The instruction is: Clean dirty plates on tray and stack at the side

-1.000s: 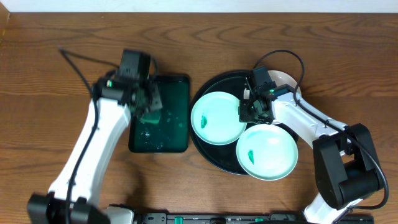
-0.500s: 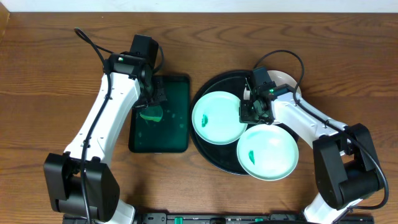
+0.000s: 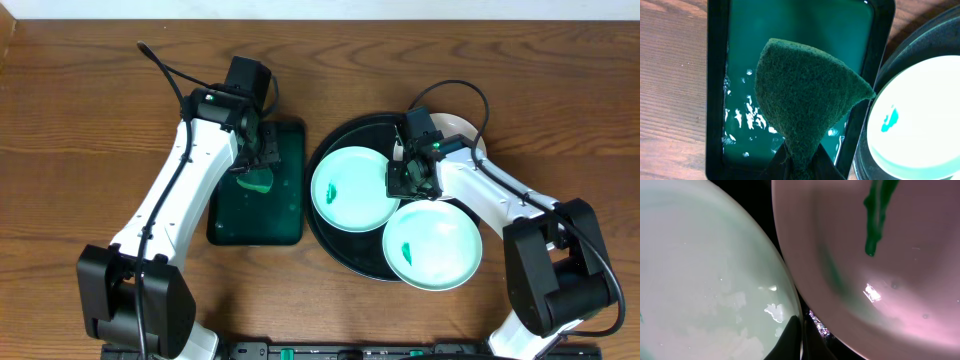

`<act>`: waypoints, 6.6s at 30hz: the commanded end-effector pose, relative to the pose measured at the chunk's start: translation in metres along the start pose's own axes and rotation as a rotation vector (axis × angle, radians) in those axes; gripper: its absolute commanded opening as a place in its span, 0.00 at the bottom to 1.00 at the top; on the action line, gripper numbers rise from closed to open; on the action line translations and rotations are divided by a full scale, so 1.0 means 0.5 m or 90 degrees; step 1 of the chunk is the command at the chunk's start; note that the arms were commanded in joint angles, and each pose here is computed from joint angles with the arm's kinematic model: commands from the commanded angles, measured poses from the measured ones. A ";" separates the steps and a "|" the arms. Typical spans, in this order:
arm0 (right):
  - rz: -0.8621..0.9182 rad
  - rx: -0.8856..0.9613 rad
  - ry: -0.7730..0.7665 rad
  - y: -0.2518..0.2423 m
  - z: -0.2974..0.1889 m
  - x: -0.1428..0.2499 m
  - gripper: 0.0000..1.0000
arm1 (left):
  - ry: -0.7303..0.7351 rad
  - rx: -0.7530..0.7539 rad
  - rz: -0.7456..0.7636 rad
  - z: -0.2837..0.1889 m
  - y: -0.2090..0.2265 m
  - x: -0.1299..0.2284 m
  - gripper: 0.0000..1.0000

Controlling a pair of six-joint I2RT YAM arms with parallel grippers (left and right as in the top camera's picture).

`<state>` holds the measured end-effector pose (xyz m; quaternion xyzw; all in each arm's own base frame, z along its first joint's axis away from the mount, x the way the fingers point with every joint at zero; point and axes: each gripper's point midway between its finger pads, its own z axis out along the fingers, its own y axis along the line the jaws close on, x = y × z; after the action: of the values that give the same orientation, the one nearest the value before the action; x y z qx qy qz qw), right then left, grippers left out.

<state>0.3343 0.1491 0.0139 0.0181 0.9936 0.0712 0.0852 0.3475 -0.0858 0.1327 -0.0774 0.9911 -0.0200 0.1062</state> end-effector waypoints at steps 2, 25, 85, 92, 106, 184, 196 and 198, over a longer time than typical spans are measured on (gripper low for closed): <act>-0.003 0.027 -0.029 -0.011 -0.012 -0.020 0.01 | -0.024 0.008 -0.040 -0.019 -0.006 -0.015 0.07; -0.006 0.022 -0.028 -0.006 -0.012 -0.019 0.01 | 0.017 0.114 0.035 0.076 -0.229 0.071 0.08; -0.051 -0.005 -0.011 0.009 -0.003 -0.001 0.01 | 0.096 0.049 0.081 0.309 -0.224 0.160 0.07; -0.051 -0.005 -0.010 0.009 -0.003 -0.001 0.01 | 0.105 0.062 0.102 0.306 -0.248 0.182 0.07; -0.052 -0.005 -0.011 0.011 -0.003 -0.001 0.01 | 0.080 0.218 0.102 0.197 -0.323 0.151 0.07; -0.096 -0.011 -0.018 0.025 -0.002 -0.002 0.01 | -0.062 0.192 0.127 0.108 -0.284 0.063 0.07; -0.096 -0.011 -0.019 0.025 -0.002 -0.002 0.01 | 0.020 0.067 0.121 0.258 -0.226 0.105 0.08; -0.096 -0.011 -0.019 0.025 -0.002 -0.002 0.01 | 0.032 0.061 0.125 0.273 -0.226 0.116 0.07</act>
<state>0.3389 0.1526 0.0145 -0.0396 0.9919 0.0631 0.1032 0.3437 -0.2227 0.0153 0.0249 0.9896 -0.0970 0.1034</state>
